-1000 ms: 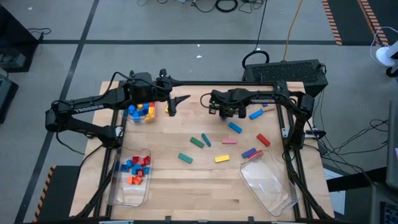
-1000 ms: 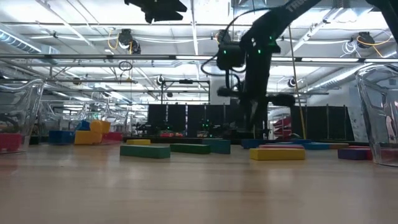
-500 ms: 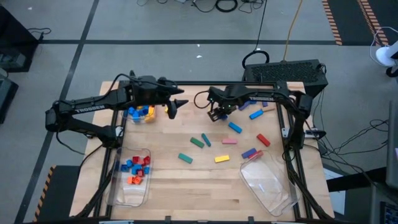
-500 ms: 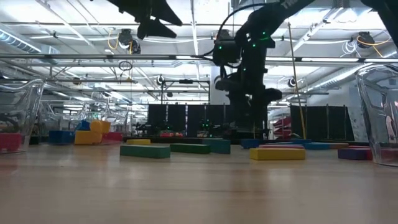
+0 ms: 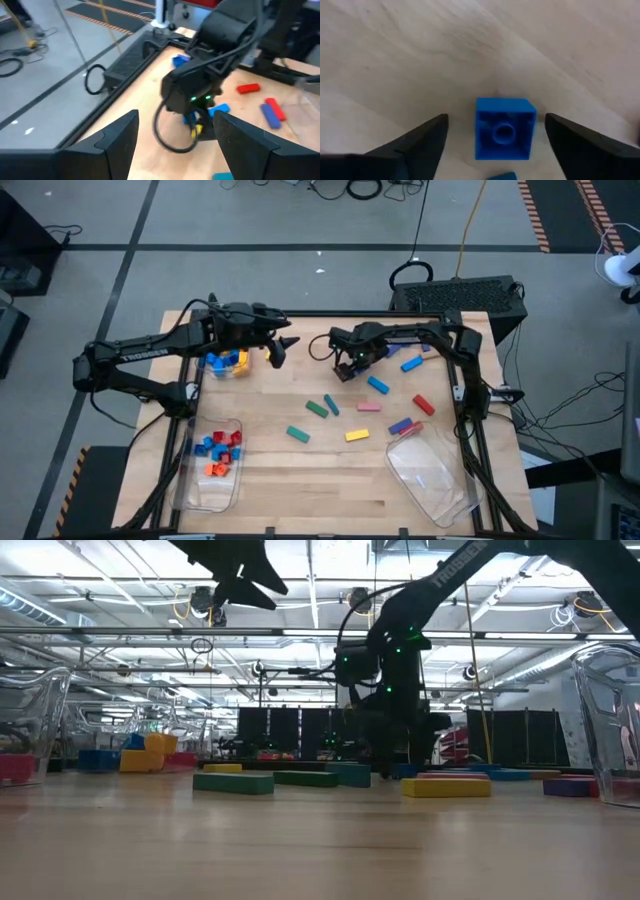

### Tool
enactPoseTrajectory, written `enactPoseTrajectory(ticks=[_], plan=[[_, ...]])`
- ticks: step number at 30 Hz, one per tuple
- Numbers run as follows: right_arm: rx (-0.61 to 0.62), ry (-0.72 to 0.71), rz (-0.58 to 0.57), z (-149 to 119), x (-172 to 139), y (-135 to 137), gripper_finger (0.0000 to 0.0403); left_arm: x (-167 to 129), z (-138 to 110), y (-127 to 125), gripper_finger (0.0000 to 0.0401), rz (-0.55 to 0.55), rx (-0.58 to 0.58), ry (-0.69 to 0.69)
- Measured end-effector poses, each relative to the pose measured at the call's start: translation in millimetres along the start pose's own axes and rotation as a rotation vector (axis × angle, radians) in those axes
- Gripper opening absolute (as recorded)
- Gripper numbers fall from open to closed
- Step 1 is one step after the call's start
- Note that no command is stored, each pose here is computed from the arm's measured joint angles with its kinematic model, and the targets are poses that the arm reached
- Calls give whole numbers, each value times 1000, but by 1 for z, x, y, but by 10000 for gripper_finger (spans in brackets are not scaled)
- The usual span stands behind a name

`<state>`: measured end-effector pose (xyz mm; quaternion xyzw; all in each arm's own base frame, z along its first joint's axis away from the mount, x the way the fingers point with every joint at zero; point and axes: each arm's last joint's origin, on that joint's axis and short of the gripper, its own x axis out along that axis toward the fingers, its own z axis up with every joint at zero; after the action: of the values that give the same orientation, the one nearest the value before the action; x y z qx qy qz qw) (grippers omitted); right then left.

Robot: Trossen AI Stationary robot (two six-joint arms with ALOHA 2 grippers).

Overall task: Sort blocks by size
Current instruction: Put the blue four stud game piece into the bottom left transparent bin

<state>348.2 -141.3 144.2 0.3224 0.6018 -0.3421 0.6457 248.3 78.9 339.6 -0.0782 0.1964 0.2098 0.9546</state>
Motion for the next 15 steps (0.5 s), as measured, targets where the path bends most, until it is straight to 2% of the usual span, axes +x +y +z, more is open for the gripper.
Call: enactPoseTrajectory(ticks=[5, 11, 15], plan=[[3, 9, 10, 2, 2, -1, 250, 0, -4, 1, 258, 28, 5, 36], [-5, 18, 9, -1, -7, -4, 117, -1, -10, 3, 258, 73, 12, 96], [-51, -23, 135, 0, -28, -2, 110, 4, -9, 3, 258, 78, 35, 80]])
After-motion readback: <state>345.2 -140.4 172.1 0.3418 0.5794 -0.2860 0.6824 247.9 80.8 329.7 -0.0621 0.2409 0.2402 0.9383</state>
